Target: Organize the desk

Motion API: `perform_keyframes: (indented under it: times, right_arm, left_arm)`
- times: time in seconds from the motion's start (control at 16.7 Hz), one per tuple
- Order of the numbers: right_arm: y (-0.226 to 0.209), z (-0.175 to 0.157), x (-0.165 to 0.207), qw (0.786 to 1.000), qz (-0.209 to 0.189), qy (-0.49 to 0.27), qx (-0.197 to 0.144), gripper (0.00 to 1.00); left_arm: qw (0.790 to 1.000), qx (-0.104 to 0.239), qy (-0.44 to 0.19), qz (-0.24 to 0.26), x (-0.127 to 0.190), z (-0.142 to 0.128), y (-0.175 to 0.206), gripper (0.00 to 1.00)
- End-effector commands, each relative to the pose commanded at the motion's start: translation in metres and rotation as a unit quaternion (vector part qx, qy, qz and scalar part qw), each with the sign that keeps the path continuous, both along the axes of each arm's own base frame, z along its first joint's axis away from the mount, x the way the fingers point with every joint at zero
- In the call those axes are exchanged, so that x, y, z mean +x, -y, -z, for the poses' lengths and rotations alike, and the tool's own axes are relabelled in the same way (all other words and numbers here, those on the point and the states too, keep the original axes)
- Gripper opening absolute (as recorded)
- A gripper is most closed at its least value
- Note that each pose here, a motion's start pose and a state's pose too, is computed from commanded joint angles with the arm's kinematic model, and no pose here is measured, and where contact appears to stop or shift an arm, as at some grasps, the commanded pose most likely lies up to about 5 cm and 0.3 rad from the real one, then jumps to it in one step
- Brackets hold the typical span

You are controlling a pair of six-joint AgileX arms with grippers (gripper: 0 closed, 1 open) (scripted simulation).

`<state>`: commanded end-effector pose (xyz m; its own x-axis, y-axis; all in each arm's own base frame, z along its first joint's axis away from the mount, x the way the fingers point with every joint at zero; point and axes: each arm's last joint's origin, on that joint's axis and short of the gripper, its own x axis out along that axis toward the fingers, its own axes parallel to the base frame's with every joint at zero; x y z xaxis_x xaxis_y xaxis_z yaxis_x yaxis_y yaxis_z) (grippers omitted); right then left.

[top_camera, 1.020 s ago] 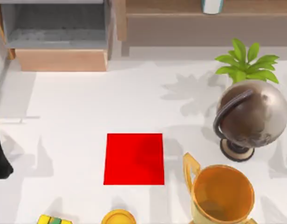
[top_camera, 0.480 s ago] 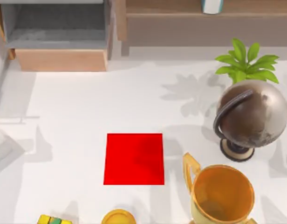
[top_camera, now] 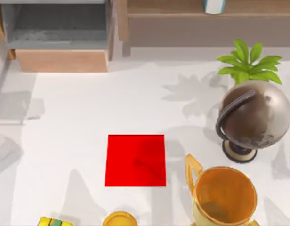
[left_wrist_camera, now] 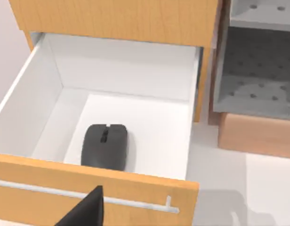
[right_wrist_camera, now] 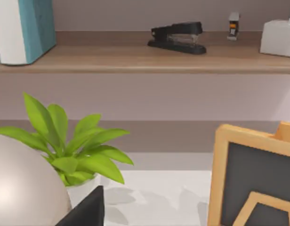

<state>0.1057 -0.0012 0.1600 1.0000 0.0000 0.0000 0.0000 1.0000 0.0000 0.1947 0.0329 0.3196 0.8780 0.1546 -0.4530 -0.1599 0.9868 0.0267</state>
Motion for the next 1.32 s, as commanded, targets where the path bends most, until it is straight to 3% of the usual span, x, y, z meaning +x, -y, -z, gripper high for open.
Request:
perform_keyframes:
  times: [0.3,0.48,0.72,1.08,1.32]
  right_arm:
    - [0.0,0.0,0.0,1.0,0.0,0.0,0.0,1.0]
    - [0.0,0.0,0.0,1.0,0.0,0.0,0.0,1.0]
    - [0.0,0.0,0.0,1.0,0.0,0.0,0.0,1.0]
    - [0.0,0.0,0.0,1.0,0.0,0.0,0.0,1.0]
    - [0.0,0.0,0.0,1.0,0.0,0.0,0.0,1.0]
  left_arm:
    - [0.983,-0.007,-0.18,-0.031,0.104,-0.007,-0.044,1.0]
    - [0.959,-0.018,-0.281,-0.039,0.166,0.019,-0.076,1.0]
    - [0.922,-0.041,-0.383,-0.035,0.23,0.071,-0.113,1.0]
    - [0.885,-0.074,-0.459,-0.012,0.28,0.142,-0.139,1.0]
    - [0.879,-0.082,-0.471,0.001,0.291,0.16,-0.137,1.0]
